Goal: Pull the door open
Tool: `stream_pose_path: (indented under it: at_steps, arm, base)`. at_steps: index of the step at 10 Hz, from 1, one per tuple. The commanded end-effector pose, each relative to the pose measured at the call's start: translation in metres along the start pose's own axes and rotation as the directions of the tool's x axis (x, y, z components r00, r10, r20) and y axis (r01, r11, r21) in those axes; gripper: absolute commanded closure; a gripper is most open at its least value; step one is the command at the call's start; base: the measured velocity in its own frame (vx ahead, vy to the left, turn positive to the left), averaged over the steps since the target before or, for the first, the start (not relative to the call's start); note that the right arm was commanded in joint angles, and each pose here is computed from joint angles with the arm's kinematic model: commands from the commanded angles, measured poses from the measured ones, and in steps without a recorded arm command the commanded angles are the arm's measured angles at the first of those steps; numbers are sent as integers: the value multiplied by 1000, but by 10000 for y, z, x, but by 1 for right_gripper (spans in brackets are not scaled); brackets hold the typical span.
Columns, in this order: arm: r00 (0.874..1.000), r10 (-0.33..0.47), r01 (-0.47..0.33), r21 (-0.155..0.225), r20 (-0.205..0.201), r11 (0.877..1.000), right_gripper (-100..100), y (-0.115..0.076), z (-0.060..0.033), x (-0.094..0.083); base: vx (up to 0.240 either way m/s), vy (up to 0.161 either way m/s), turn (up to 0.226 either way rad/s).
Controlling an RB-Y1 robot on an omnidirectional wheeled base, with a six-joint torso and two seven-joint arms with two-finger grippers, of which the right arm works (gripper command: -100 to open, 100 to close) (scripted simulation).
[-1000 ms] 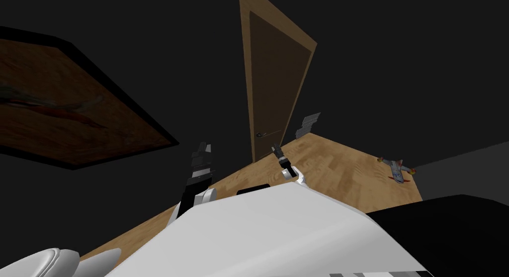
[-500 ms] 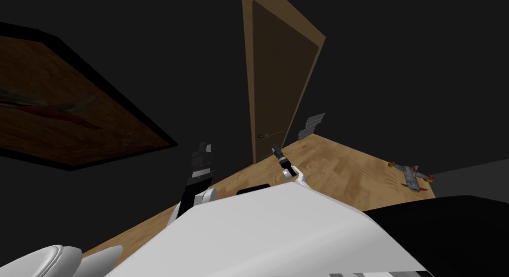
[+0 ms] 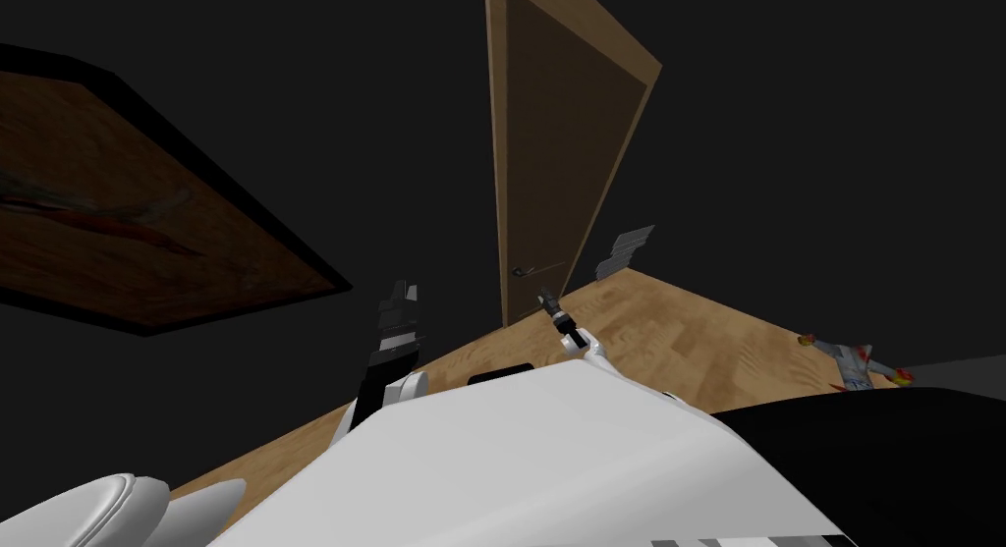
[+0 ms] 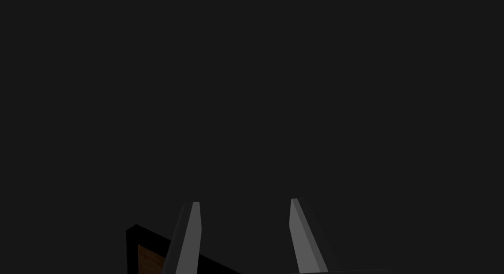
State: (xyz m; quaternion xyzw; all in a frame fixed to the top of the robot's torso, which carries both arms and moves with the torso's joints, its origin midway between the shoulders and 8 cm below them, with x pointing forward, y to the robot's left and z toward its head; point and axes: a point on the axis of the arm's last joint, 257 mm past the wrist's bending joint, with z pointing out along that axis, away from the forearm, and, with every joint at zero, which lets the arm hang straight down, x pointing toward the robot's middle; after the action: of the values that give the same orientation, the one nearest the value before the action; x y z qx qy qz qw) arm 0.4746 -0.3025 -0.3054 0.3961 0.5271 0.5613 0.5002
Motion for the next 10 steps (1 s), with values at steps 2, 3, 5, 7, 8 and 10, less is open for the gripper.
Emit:
stream_pose_path:
  at_steps: [2, 3, 5, 7, 8, 10]
  arm:
    - [1000, -3, 3, 27, -5, 1000, -100, -118, -9, -36]
    - [1000, -5, 5, 42, -9, 999, -100, -177, -19, -57]
    - [1000, -8, 9, 65, -14, 998, -100, -270, -37, -91]
    - [1000, -11, 13, 88, -18, 996, -100, -354, -57, -126]
    - [1000, -12, 14, 96, -20, 995, -100, -384, -64, -139]
    - [1000, -14, 17, 112, -23, 994, -100, -444, -81, -167]
  base:
    - [59, -18, 31]
    - [73, -18, 61]
    - [90, -29, 55]
    - [84, -29, 55]
    - [82, -21, 41]
    - [92, -25, 42]
